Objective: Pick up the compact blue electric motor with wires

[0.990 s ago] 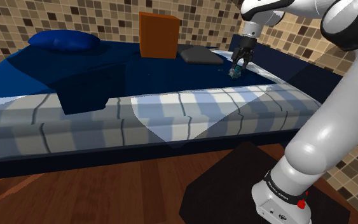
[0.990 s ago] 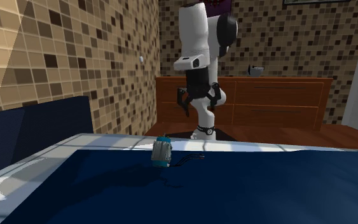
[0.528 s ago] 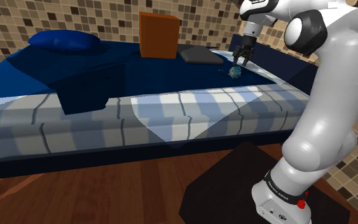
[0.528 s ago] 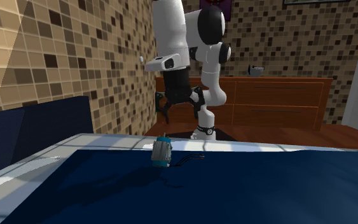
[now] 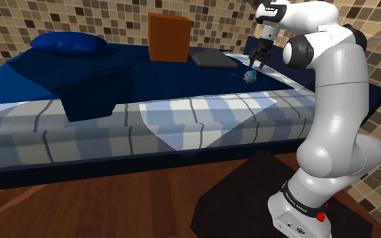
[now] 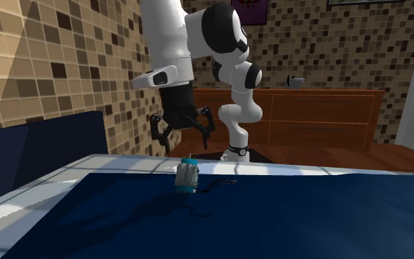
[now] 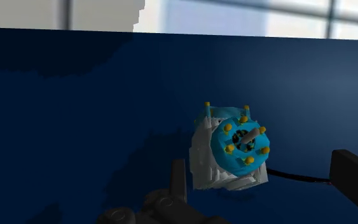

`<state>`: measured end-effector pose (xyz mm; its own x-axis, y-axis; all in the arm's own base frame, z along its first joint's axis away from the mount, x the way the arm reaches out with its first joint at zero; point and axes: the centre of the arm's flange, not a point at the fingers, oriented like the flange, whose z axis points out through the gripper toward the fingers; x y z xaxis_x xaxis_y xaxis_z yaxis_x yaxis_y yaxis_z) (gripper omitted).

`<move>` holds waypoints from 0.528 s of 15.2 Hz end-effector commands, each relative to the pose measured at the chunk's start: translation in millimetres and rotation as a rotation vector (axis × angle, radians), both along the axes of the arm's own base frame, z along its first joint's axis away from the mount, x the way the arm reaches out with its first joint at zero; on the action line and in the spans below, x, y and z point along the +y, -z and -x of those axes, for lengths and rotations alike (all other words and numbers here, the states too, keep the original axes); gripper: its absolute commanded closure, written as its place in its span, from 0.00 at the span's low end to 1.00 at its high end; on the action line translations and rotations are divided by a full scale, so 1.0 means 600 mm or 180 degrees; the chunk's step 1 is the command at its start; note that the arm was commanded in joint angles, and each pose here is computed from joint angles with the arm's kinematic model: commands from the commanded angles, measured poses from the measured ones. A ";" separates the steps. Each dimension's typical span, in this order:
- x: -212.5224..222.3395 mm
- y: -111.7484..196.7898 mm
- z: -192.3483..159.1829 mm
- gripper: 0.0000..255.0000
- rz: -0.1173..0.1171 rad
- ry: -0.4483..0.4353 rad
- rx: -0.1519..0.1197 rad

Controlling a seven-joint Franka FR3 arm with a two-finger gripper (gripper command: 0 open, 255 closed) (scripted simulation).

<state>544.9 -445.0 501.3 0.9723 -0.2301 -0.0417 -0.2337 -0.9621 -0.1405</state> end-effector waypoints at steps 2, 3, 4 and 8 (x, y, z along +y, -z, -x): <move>-0.004 0.025 -0.001 0.00 0.0001 0.0002 -0.0003; -0.004 0.034 -0.001 0.00 0.0001 0.0002 -0.0003; -0.004 0.043 -0.001 0.00 0.0001 0.0002 -0.0003; -0.003 0.057 0.000 1.00 0.0001 0.0002 -0.0003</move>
